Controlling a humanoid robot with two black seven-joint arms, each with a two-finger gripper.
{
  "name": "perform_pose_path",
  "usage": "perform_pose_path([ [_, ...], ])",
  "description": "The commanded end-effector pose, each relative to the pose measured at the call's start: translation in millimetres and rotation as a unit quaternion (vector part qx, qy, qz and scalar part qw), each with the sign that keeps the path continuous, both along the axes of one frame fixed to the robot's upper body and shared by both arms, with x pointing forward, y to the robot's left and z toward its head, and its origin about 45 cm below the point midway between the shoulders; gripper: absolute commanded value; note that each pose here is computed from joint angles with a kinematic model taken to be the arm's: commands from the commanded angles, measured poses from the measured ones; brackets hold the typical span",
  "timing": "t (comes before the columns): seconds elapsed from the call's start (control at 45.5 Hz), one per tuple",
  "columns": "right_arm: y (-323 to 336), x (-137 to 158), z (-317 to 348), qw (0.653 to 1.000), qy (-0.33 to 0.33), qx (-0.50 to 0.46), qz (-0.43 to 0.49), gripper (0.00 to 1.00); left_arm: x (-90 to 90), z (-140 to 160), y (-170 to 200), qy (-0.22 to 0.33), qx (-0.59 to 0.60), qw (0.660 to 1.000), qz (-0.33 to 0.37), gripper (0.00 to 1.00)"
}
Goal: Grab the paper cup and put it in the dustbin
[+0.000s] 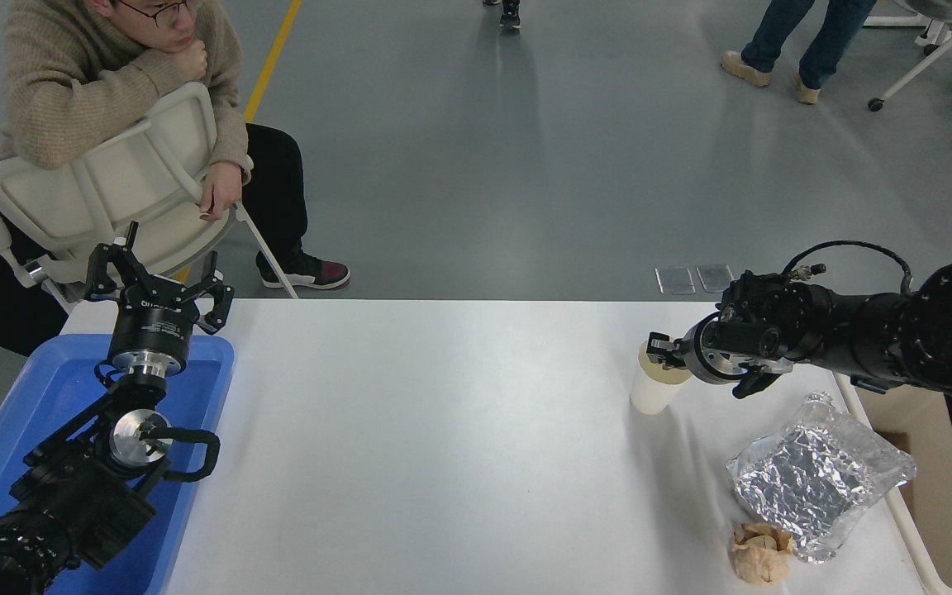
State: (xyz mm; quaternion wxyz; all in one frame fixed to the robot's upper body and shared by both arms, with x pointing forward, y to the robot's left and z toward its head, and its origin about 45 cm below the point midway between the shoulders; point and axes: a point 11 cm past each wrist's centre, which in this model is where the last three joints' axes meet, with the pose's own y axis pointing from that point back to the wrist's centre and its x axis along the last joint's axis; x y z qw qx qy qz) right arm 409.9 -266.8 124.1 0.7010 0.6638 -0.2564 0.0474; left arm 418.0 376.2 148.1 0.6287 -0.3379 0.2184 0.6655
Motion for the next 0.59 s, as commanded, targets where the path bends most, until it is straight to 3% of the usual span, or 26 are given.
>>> perform_pose_path([
  [0.0, 2, -4, -2, 1.0, 0.01, 0.012, -0.011, 0.0, 0.0, 0, 0, 0.0, 0.0, 1.0, 0.0, 0.99],
  [0.33, 2, -5, 12, 0.999, 0.035, 0.022, -0.004, 0.0, -0.1, 0, 0, 0.0, 0.0, 1.0, 0.0, 0.99],
  [0.571, -8, -7, 95, 0.996, 0.076, 0.044, 0.013, 0.0, 0.0, 0, 0, 0.0, 0.001, 1.0, -0.001, 0.99],
])
